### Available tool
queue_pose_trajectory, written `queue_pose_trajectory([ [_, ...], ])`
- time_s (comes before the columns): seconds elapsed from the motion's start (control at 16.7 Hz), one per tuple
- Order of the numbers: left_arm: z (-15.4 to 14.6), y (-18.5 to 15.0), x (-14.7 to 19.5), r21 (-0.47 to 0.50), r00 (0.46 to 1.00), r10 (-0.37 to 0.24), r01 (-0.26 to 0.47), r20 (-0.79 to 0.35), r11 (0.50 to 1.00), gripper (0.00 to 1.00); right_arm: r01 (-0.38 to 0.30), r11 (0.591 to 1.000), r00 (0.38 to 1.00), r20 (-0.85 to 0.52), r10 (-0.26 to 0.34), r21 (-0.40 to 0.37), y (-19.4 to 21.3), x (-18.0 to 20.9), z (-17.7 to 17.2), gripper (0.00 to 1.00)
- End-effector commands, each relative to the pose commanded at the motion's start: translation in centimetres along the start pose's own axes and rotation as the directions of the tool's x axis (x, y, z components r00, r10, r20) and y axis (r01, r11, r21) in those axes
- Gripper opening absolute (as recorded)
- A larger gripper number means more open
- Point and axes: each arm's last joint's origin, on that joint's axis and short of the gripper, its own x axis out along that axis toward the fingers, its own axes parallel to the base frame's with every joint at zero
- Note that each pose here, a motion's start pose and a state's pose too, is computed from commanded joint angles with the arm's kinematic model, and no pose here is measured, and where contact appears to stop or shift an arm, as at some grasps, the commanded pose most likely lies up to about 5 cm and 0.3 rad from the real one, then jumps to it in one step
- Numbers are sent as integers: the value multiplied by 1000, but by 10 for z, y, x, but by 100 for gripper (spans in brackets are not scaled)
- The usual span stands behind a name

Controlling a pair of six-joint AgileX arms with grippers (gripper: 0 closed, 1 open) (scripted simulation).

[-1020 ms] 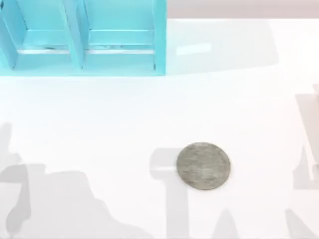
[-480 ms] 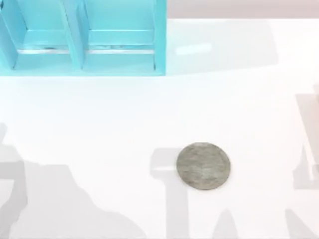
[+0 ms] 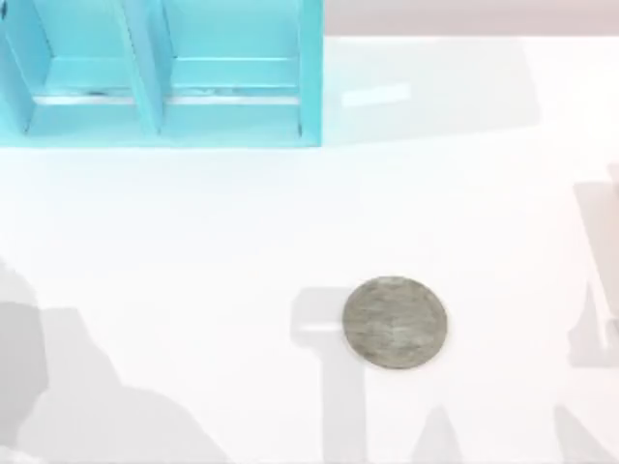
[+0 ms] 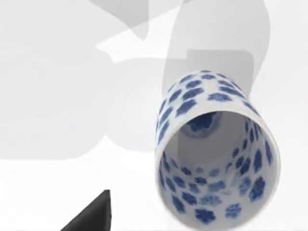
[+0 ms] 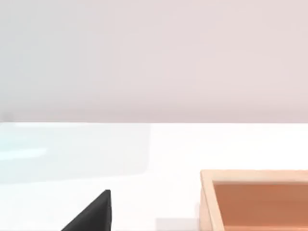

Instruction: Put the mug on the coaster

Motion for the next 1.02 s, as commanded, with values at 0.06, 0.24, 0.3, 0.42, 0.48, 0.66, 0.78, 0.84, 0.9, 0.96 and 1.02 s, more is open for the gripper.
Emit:
queue_pose_trajectory([
  [0.06,0,0,12,0,1000,5,-5,-3,1000,100,0,1000,1000,0,0,0,0,0,0,100],
  [0.24,2,-4,39,0,1000,-3,3,2,1000,100,0,1000,1000,0,0,0,0,0,0,100],
  [0.3,2,-5,43,0,1000,-7,7,4,1000,100,0,1000,1000,0,0,0,0,0,0,100],
  [0.42,2,-5,44,0,1000,-8,8,4,1000,100,0,1000,1000,0,0,0,0,0,0,100],
  [0.48,2,-5,44,0,1000,-8,8,4,1000,100,0,1000,1000,0,0,0,0,0,0,100],
  [0.66,2,-5,44,0,1000,-8,8,4,1000,85,0,1000,1000,0,0,0,0,0,0,100],
  [0.78,2,-5,44,0,1000,-8,8,4,1000,70,0,1000,1000,0,0,0,0,0,0,100],
  [0.84,2,-5,44,0,1000,-8,8,4,1000,62,0,1000,1000,0,0,0,0,0,0,100],
  [0.9,2,-5,44,0,1000,-8,8,4,1000,55,0,1000,1000,0,0,0,0,0,0,100],
  [0.96,2,-5,44,0,1000,-8,8,4,1000,47,0,1000,1000,0,0,0,0,0,0,100],
  [1.02,2,-5,44,0,1000,-8,8,4,1000,40,0,1000,1000,0,0,0,0,0,0,100],
])
